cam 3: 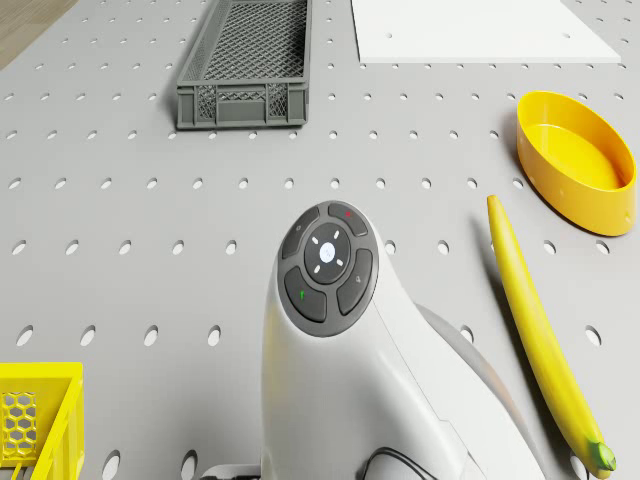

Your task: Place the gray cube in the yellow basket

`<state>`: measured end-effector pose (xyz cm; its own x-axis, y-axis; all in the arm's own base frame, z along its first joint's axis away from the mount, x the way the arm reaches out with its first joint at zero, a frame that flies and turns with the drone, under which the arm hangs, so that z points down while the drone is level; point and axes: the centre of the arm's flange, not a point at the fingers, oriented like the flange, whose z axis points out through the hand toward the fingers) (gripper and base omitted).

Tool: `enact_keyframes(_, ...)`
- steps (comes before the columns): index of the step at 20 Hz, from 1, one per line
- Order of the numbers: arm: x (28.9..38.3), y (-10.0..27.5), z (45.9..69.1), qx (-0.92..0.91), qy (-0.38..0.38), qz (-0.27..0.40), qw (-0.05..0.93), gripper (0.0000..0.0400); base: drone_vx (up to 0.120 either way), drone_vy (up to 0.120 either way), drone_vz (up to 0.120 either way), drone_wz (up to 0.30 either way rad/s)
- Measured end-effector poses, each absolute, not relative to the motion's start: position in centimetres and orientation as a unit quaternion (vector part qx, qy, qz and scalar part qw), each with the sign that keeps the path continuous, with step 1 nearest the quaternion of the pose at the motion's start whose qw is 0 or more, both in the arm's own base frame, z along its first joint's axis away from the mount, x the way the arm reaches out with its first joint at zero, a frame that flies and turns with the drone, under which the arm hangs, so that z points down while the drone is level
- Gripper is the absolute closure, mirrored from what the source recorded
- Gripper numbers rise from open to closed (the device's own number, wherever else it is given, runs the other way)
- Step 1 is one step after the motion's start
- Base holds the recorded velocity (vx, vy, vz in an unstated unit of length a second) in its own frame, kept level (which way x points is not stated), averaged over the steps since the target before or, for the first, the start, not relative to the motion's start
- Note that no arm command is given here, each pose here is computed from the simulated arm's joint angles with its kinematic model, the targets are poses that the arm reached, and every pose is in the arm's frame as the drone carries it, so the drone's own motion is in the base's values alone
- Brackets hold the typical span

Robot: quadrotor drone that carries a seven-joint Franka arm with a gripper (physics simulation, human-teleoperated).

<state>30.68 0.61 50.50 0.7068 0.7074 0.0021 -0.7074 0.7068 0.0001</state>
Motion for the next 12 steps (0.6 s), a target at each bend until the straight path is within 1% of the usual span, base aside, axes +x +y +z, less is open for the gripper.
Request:
enact_keyframes(3, 30.68, 0.6, 49.3, 0.0, -0.001, 0.383, 0.924, 0.0149, 0.0, 0.0, 0.12, 0.0)
enact_keyframes(4, 30.68, 0.6, 49.0, 0.0, -0.001, 0.383, 0.924, 0.0149, -0.08, 0.08, 0.12, 0.0)
enact_keyframes(8, 30.68, 0.6, 48.1, 0.0, -0.001, 0.383, 0.924, 0.0149, -0.12, 0.12, 0.12, 0.0)
enact_keyframes(12, 30.68, 0.6, 47.7, 0.0, -0.001, 0.383, 0.924, 0.0149, -0.12, 0.12, 0.12, 0.0)
